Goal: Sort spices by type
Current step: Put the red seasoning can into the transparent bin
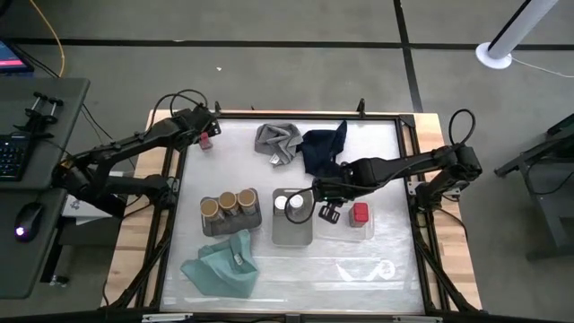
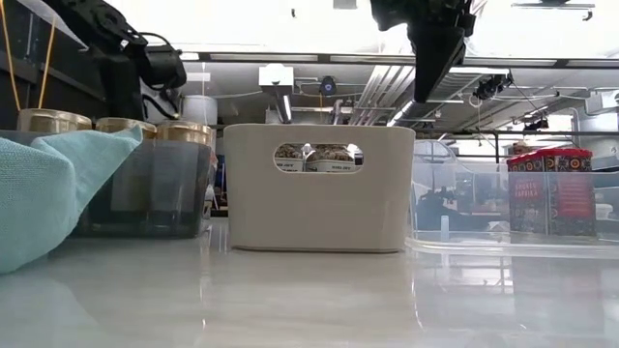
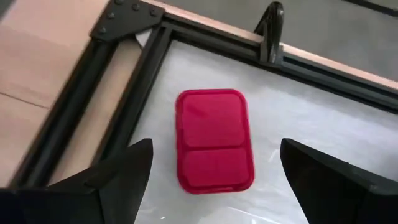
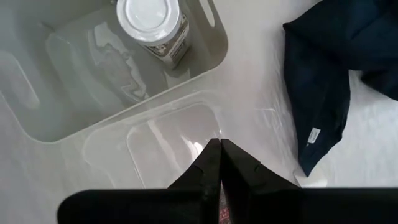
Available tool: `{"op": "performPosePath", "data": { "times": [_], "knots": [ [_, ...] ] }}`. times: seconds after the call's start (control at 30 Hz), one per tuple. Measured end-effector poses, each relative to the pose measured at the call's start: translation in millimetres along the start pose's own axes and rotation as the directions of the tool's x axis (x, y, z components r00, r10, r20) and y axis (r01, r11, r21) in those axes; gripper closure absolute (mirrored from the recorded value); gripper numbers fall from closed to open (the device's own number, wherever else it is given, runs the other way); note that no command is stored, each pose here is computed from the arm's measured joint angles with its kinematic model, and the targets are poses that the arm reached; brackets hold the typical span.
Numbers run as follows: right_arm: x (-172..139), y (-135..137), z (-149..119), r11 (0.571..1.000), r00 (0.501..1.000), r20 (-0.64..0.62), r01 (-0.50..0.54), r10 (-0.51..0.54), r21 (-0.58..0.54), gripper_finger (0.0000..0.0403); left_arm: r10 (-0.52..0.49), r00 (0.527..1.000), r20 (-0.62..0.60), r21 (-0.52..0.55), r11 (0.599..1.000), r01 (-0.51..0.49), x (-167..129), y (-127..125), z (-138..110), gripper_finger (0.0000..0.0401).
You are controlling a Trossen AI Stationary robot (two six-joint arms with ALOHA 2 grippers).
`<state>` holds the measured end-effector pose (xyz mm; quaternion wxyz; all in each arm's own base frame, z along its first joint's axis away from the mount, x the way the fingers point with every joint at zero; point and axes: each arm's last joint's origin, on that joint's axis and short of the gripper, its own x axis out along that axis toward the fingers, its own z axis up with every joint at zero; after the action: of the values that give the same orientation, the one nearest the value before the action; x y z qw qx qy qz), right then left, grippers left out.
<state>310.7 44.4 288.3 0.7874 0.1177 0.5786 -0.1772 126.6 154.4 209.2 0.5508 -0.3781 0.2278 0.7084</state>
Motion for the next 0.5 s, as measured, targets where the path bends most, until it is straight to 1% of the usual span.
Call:
{"op": "performPosePath", "data": {
  "times": [0.13,0.2,0.27,0.37,0.5],
  "knots": [
    [0.0,0.1,0.2,1.0,1.0,0.002,-0.001,0.001,0.0,0.0403,0.014,1.0,-0.014,-0.057,0.998,-0.015,6.0,4.3,-4.1,0.0064],
    [0.0,0.2,0.3,1.0,1.0,0.003,-0.002,0.002,0.0,0.0403,0.01,1.0,-0.002,-0.083,0.997,-0.01,7.9,4.7,-3.0,0.0064],
    [0.1,0.5,0.8,1.0,1.0,0.009,-0.005,0.005,0.001,0.0403,-0.012,1.0,0.009,-0.086,0.996,0.012,9.8,3.6,-1.6,0.0064],
    [0.0,1.6,2.5,1.0,1.0,0.025,-0.016,0.016,0.005,0.0403,-0.02,1.0,0.013,-0.091,0.996,0.021,12.4,1.5,-0.7,0.0064],
    [-0.1,3.1,4.9,0.999,0.998,0.05,-0.032,0.031,0.01,0.0403,-0.004,1.0,-0.002,-0.055,0.998,0.004,19.9,-2.4,-3.1,0.0064]
  ]
}}
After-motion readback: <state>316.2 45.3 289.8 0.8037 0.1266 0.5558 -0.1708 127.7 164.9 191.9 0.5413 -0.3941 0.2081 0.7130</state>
